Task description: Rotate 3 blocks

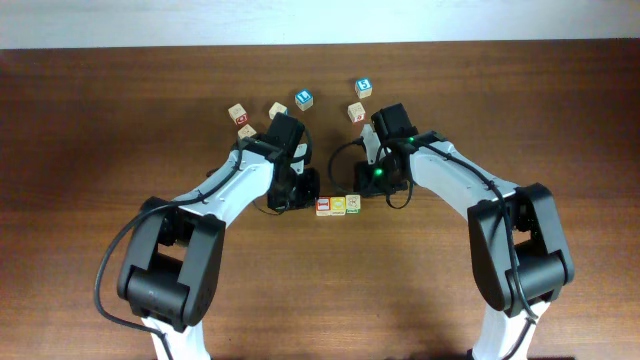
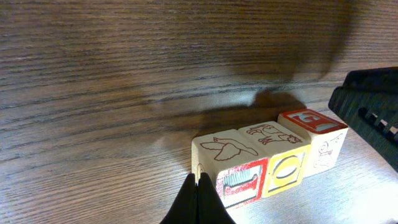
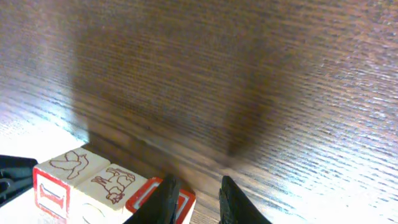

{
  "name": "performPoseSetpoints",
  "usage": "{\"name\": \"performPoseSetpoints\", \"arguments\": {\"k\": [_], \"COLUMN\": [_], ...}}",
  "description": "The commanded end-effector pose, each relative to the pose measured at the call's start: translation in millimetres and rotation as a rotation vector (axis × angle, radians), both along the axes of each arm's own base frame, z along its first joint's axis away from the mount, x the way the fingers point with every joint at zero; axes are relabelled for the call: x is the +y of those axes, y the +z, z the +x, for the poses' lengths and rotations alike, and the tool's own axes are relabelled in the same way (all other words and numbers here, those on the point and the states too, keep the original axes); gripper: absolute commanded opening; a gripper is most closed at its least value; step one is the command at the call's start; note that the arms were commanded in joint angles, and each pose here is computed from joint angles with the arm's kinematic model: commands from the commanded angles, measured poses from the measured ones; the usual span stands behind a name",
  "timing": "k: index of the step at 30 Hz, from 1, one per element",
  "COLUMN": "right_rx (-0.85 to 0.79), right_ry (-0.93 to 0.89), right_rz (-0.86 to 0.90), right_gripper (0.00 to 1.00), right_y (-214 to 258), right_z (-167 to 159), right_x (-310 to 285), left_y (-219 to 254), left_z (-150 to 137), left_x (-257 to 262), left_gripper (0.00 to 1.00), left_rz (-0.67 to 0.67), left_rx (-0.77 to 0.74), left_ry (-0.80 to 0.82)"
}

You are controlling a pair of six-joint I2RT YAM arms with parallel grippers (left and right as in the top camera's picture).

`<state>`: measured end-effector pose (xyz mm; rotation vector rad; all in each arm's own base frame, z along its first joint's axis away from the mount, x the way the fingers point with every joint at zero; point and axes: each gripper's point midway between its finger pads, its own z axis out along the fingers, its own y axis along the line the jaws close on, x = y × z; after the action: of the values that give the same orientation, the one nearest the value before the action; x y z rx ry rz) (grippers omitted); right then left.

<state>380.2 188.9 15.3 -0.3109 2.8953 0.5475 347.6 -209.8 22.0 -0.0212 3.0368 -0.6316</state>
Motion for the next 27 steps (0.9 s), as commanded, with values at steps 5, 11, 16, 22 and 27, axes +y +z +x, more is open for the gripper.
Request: {"name": "performPoseSetpoints", "arguments": {"k": [5,11,16,22,27], "right_rx": [0.007,0.008,0.015,0.021,-0.003], "right_ry": [0.039,0.074,0.074,0.077,0.077], "right_rz": [0.011,0.034,0.031,0.028,0.036], "right_gripper": [0.24,0.24,0.24,0.24,0.25], "right_y": [-3.2,-1.7,-2.2,-2.7,-0.9], "right_z": [-2.9,-5.6,-7.3,-9.1,-3.5], "right_x": [5.5,9.6,8.9,8.3,10.2], "left_y": [-3.7,-3.7,-3.7,-3.7,-4.0], "left_z": [-2.7,-2.7,-2.7,-2.8,-4.0], "left_x": [-0.2,-0.1,-0.2,-0.2,0.4], "left_gripper": [0.0,0.0,0.0,0.0,0.0], "left_rz": [0.005,0.006,0.005,0.006,0.008], "left_rx": [0.005,0.005,0.005,0.005,0.011], "left_ry": [-0.018,-0.018,-0.018,-0.018,-0.018]}}
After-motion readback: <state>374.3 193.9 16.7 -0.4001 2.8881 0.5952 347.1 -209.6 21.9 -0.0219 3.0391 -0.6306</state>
